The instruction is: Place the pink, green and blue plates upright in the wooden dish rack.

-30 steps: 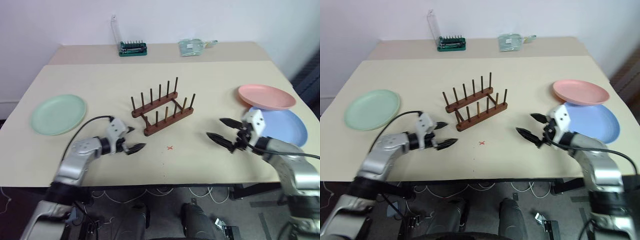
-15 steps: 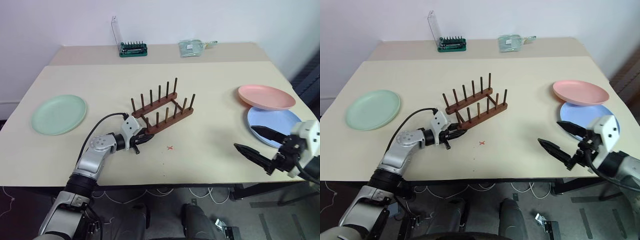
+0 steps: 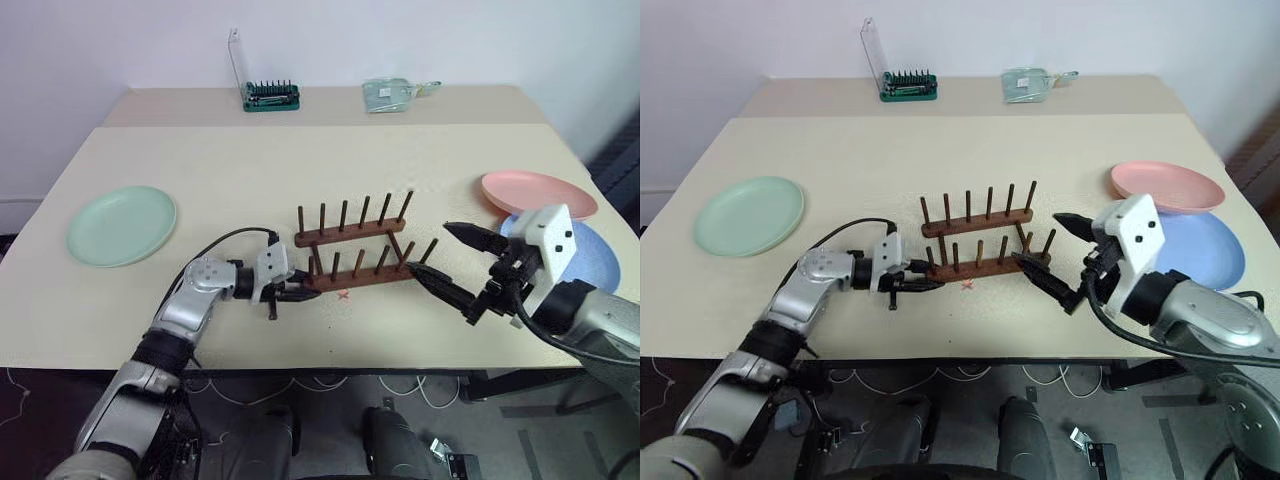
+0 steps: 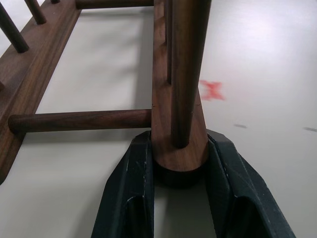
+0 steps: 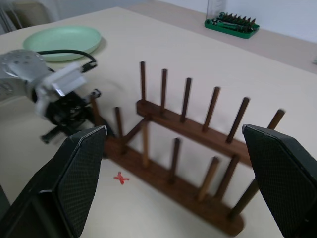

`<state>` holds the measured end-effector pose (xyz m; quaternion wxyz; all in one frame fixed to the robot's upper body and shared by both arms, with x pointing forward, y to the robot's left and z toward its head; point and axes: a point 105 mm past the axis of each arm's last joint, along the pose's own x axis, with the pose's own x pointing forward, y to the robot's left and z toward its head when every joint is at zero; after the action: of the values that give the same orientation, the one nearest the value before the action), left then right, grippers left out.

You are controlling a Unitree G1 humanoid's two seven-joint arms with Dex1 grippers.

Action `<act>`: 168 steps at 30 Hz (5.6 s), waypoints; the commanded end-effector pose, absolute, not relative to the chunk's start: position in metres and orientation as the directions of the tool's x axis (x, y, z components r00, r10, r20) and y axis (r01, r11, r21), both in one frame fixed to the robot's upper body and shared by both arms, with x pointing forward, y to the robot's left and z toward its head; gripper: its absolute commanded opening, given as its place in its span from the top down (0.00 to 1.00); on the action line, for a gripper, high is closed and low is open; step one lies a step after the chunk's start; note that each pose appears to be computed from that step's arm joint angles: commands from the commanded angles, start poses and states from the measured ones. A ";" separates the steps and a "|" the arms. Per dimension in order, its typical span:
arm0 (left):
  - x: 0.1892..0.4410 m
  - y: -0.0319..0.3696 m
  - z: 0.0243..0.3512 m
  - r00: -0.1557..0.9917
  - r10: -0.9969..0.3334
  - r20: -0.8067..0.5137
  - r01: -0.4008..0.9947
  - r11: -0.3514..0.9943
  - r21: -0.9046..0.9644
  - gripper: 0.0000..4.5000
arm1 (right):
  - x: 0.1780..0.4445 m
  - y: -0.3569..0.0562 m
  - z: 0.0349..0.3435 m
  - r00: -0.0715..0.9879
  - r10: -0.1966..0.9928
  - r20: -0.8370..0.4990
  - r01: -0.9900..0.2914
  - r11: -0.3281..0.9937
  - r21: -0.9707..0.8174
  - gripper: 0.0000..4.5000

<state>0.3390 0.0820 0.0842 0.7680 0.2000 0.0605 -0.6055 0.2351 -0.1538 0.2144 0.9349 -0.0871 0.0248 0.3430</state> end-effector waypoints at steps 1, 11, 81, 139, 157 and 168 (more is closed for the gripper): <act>0.349 0.083 0.088 0.290 -0.903 -0.318 0.944 0.217 0.247 0.83 | 0.225 -0.155 0.224 0.774 0.627 -0.094 -0.632 0.754 -0.178 0.00; 0.339 0.127 0.088 0.396 -0.865 -0.309 0.918 0.366 0.152 0.07 | 0.223 -0.165 0.217 0.776 0.612 -0.152 -0.630 0.761 -0.154 0.00; 0.327 0.132 0.068 0.683 -0.696 -0.221 0.726 0.681 0.096 0.99 | 0.374 -0.188 0.085 0.844 0.475 -0.249 -0.532 0.802 -0.271 1.00; 0.373 0.093 0.069 0.796 -0.582 -0.166 0.605 0.777 0.174 0.99 | 0.324 -0.184 0.103 0.816 0.523 -0.247 -0.576 0.774 -0.263 1.00; 0.366 0.118 0.068 0.784 -0.593 -0.184 0.619 0.770 0.157 0.99 | 0.316 -0.196 0.133 0.801 0.547 -0.243 -0.599 0.718 -0.355 1.00; 0.334 0.181 0.083 0.709 -0.661 -0.246 0.701 0.699 0.142 1.00 | 0.363 -0.292 0.196 0.921 0.261 -0.289 -0.387 0.694 -0.607 0.50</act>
<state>0.3297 0.1680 0.0756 0.9078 0.1207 0.0960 -0.3901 0.3589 -0.2816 0.1882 0.9206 -0.3249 0.0950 0.1946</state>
